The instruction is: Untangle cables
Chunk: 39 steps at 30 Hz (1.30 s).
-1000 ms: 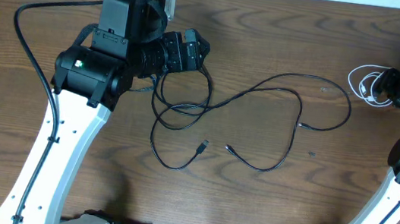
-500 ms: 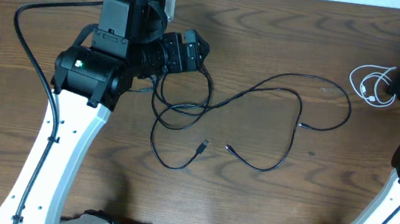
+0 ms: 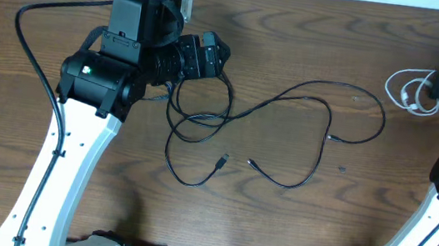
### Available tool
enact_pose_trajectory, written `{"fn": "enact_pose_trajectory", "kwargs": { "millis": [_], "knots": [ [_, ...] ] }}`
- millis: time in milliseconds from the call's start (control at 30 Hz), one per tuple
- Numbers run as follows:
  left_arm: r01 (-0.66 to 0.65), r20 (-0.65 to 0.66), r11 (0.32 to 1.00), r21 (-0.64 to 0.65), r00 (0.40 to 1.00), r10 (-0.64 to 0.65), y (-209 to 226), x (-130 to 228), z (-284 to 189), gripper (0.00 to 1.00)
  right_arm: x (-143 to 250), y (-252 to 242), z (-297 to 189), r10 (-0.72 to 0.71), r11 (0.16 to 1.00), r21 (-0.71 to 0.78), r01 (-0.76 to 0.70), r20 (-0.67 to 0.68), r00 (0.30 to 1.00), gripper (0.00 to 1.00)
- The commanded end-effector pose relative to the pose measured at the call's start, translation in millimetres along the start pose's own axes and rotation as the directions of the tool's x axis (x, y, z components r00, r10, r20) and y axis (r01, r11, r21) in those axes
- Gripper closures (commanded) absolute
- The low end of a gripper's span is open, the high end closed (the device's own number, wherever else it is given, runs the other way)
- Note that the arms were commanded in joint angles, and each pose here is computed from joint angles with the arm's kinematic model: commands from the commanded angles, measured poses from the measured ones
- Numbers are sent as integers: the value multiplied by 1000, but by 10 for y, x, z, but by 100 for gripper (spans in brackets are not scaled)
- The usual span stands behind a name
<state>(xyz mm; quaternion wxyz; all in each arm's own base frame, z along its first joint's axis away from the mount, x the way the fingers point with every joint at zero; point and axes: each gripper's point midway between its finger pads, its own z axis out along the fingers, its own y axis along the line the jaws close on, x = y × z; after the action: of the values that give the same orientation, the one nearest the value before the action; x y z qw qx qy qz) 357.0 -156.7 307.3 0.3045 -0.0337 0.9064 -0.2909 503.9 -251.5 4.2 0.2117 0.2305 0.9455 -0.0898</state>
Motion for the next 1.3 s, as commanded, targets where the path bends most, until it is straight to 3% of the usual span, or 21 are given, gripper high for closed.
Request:
{"fn": "enact_pose_trajectory", "kwargs": {
  "millis": [0,133,267,433,533,667,700,733,933,1000,1133,1267],
  "knots": [
    [-1,9,999,-52,1000,2,112,-14,25,10,277,-320,471,75,986,150,-68,-38,996,41],
    [-1,14,998,-61,1000,2,127,-23,24,10,-93,-417,573,141,977,138,-160,138,980,36],
    [0,24,997,-79,1000,2,158,-41,22,10,-663,-592,513,280,942,60,-329,399,873,30],
    [2,30,997,-82,1000,1,162,-54,21,10,-946,-771,387,313,927,18,-375,517,797,27],
    [0,34,997,-79,999,3,156,-65,21,10,-1077,-781,137,308,939,-22,-342,493,814,25],
    [-3,37,997,-78,999,5,153,-71,21,9,-1323,-549,-628,308,949,-207,-238,449,839,21],
    [-5,37,997,-79,999,8,155,-71,21,2,-1357,-470,-899,297,947,-249,-202,443,846,17],
    [-5,38,997,-82,999,8,160,-74,21,2,-1366,-404,-1158,288,944,-278,-177,437,852,1],
    [-103,10,988,-116,994,105,226,-25,16,2,-1073,-71,-2255,200,933,-355,-60,371,907,1],
    [-147,-20,981,-125,989,145,261,28,31,2,-830,244,-2555,178,879,-476,-18,292,940,1],
    [-139,-104,979,-150,987,124,389,178,188,2,-493,758,-2793,122,757,-654,17,167,978,1],
    [-168,-241,971,-170,963,124,539,409,510,3,-173,1177,-2824,1,714,-697,67,97,995,6]
  ]
}}
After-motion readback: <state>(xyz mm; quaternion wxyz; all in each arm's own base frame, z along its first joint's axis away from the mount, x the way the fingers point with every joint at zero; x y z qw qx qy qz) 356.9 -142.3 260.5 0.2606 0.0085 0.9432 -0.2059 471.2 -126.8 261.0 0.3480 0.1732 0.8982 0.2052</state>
